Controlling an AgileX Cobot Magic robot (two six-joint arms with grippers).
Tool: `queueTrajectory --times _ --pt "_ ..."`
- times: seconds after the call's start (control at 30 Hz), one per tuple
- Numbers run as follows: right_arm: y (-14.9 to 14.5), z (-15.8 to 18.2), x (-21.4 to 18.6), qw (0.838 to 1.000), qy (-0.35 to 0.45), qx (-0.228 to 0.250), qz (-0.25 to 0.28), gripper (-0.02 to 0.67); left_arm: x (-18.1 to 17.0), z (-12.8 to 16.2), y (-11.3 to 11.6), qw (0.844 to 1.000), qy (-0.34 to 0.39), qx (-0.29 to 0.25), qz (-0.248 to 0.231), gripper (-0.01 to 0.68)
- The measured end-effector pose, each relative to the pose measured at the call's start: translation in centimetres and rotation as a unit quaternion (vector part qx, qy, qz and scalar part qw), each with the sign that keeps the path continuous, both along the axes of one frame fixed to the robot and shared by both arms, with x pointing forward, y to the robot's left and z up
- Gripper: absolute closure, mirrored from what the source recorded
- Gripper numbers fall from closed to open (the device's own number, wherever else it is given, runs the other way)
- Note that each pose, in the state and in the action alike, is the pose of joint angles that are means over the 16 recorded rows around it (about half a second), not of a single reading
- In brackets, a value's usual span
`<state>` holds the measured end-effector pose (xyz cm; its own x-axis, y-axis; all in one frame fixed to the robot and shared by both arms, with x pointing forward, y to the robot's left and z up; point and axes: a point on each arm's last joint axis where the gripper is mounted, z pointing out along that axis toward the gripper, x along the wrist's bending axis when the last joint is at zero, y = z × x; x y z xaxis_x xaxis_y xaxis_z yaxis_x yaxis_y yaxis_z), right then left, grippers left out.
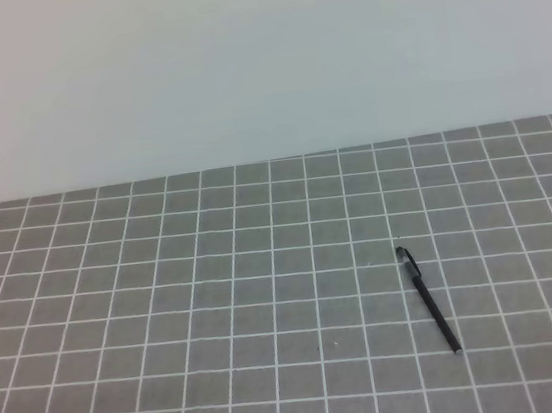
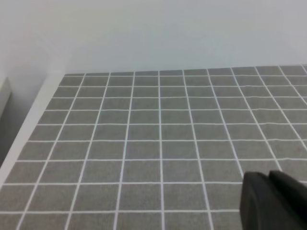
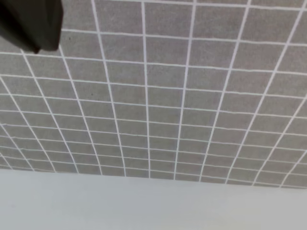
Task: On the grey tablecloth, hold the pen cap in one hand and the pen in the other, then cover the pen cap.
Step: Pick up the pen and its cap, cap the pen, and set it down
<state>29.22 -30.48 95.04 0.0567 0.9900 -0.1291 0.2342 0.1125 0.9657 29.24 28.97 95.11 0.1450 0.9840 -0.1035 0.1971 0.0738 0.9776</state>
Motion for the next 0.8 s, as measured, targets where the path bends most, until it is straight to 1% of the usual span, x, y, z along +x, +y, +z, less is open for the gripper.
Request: queueTrajectory --times 0.43,0.8 --pt "0.00 0.00 0.00 1.000 0.000 0.000 0.000 0.652 -0.03 -0.10 -0.07 1.000 0.005 0.007 -0.007 0.672" --pt "0.00 -0.01 0.00 1.000 0.001 0.000 0.000 0.652 -0.01 -0.27 0.23 1.000 0.012 0.023 0.017 0.672"
